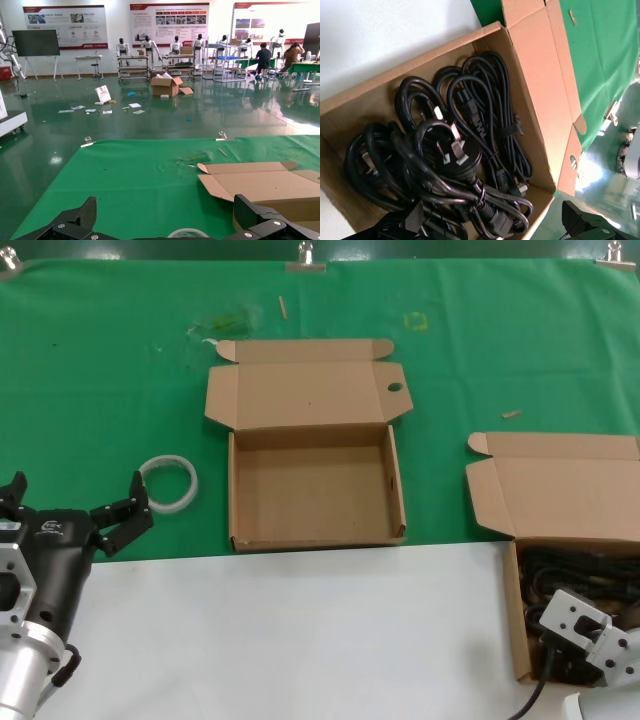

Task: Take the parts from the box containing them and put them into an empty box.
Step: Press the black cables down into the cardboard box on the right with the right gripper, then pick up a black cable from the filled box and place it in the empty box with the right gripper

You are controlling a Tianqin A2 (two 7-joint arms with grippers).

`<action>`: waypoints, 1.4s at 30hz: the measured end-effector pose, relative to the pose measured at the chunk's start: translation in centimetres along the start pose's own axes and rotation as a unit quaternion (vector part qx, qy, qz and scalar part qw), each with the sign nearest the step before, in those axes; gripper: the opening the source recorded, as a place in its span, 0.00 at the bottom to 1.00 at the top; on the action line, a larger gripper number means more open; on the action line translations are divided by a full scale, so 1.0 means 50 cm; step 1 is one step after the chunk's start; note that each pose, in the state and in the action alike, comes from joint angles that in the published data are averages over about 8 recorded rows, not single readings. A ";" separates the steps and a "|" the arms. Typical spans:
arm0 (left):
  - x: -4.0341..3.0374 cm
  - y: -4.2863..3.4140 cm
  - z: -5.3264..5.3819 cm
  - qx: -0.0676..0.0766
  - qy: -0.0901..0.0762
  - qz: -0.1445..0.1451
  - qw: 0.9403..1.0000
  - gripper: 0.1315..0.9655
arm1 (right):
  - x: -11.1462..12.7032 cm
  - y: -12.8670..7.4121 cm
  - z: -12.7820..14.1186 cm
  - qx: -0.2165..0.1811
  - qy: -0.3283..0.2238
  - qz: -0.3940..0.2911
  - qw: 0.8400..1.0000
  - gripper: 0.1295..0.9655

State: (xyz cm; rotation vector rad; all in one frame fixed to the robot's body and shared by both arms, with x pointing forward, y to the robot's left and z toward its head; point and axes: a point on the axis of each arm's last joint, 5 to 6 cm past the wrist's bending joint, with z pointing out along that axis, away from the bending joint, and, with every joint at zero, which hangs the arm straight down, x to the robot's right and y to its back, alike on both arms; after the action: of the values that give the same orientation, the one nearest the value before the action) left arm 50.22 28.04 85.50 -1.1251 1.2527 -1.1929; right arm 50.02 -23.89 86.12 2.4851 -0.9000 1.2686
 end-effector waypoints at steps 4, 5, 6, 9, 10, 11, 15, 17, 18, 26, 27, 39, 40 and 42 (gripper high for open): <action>0.000 0.000 0.000 0.000 0.000 0.000 1.000 1.00 | 0.002 -0.002 0.007 0.005 0.000 -0.002 1.000 1.00; 0.000 0.000 0.000 0.000 0.000 0.000 1.000 1.00 | 0.002 -0.002 0.009 0.006 0.000 -0.002 1.000 0.99; 0.000 0.000 0.000 0.000 0.000 0.000 1.000 1.00 | 0.003 -0.003 0.010 0.007 0.001 -0.002 1.000 0.98; 0.000 0.000 0.000 0.000 0.000 0.000 1.000 1.00 | 0.004 -0.004 0.013 0.009 0.001 -0.004 1.000 0.95; 0.000 0.000 0.000 0.000 0.000 0.000 1.000 1.00 | 0.005 -0.004 0.013 0.010 0.001 -0.004 1.000 0.94; 0.000 0.000 0.000 0.000 0.000 0.000 1.000 1.00 | 0.005 -0.005 0.014 0.011 0.001 -0.005 1.000 0.93; 0.000 0.000 0.000 0.000 0.000 0.000 1.000 1.00 | 0.007 -0.006 0.016 0.013 0.001 -0.006 1.000 0.89; 0.000 0.000 0.000 0.000 0.000 0.000 1.000 1.00 | 0.008 -0.007 0.017 0.014 0.001 -0.007 1.000 0.85; 0.000 0.000 0.000 0.000 0.000 0.000 1.000 1.00 | 0.008 -0.007 0.017 0.014 0.000 -0.007 1.000 0.83; 0.000 0.000 0.000 0.000 0.000 0.000 1.000 1.00 | 0.007 -0.008 0.017 0.016 -0.004 -0.007 1.000 0.66; 0.000 0.000 0.000 0.000 0.000 0.000 1.000 1.00 | 0.006 -0.008 0.017 0.016 -0.004 -0.007 1.000 0.64; 0.000 0.000 0.000 0.000 0.000 0.000 1.000 1.00 | 0.004 -0.012 0.016 0.019 -0.005 -0.003 1.000 0.30; 0.000 0.000 0.000 0.000 0.000 0.000 1.000 1.00 | 0.004 -0.013 0.015 0.020 -0.005 -0.003 1.000 0.30; 0.000 0.000 0.000 0.000 0.000 0.000 1.000 1.00 | 0.004 -0.014 0.015 0.021 -0.006 -0.002 1.000 0.30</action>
State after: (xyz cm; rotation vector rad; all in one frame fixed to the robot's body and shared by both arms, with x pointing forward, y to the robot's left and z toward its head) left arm 50.22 28.04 85.50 -1.1251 1.2527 -1.1928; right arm 51.03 -23.75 85.90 2.5269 -0.8791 1.2864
